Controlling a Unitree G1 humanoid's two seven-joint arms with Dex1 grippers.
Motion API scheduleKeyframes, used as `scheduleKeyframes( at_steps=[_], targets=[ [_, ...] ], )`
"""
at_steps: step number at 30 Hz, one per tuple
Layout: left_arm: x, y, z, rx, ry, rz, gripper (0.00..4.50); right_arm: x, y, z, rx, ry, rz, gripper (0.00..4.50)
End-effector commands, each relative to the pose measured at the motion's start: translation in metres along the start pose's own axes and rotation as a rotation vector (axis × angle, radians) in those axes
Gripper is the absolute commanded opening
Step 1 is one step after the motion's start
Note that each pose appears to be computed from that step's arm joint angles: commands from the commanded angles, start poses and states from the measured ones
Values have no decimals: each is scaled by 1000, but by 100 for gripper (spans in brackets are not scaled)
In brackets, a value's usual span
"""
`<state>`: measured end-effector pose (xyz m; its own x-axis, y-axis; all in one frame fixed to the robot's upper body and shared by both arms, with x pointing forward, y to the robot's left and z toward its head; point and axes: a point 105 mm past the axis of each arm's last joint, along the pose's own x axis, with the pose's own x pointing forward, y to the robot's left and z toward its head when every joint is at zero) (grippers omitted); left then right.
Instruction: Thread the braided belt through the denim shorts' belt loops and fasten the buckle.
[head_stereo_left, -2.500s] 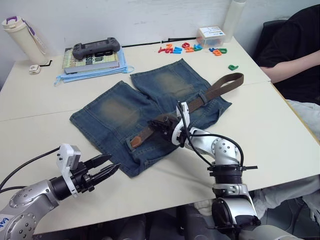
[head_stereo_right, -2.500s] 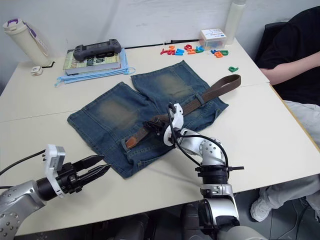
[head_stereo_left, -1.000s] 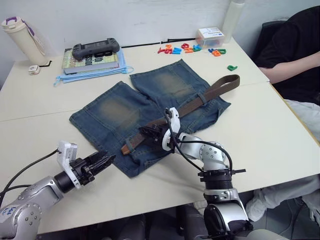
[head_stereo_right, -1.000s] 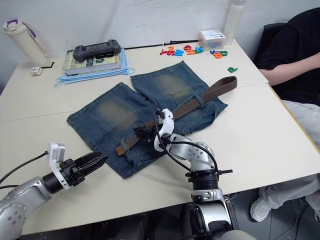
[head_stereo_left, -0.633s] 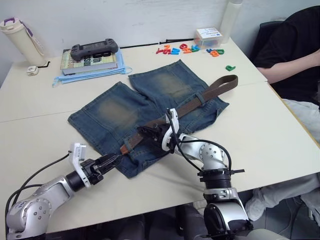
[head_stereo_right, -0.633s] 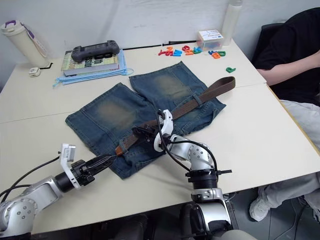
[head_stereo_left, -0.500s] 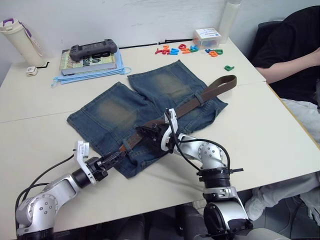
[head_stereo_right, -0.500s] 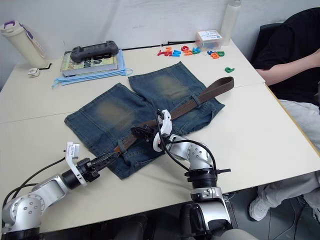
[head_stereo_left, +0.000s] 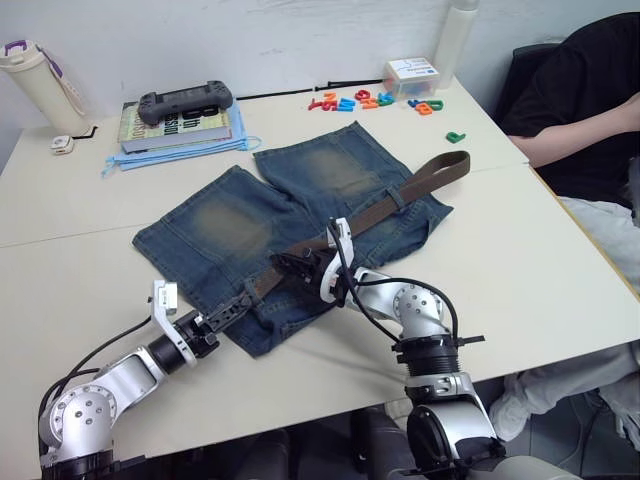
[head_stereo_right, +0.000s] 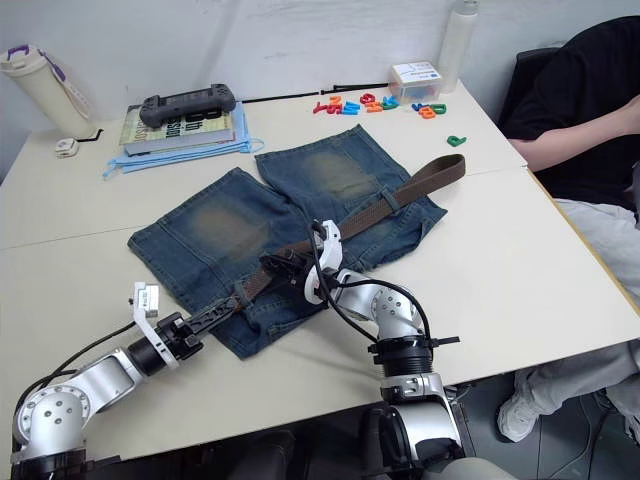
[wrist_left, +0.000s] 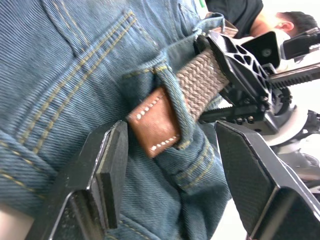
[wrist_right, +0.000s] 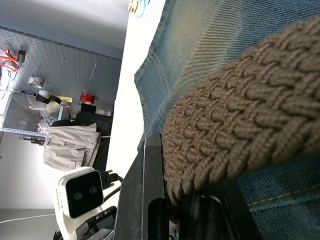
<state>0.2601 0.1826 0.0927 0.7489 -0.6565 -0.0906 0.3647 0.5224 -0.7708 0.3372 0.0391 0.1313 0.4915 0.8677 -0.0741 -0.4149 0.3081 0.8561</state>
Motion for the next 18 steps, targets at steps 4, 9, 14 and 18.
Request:
scheduleKeyframes(
  at_steps=[4,9,14,18],
  targets=[
    [-5,-6,6,-11,-43,-25,98,23,33,-23,21,67,105,0],
    [-6,-8,9,-27,-61,-41,6,23,33,-24,14,71,102,0],
    [-6,-8,11,-26,-70,-41,6,23,30,-24,-23,81,74,0],
    [-5,-8,12,-27,-72,-38,0,19,28,-21,-67,70,49,119]
  ],
)
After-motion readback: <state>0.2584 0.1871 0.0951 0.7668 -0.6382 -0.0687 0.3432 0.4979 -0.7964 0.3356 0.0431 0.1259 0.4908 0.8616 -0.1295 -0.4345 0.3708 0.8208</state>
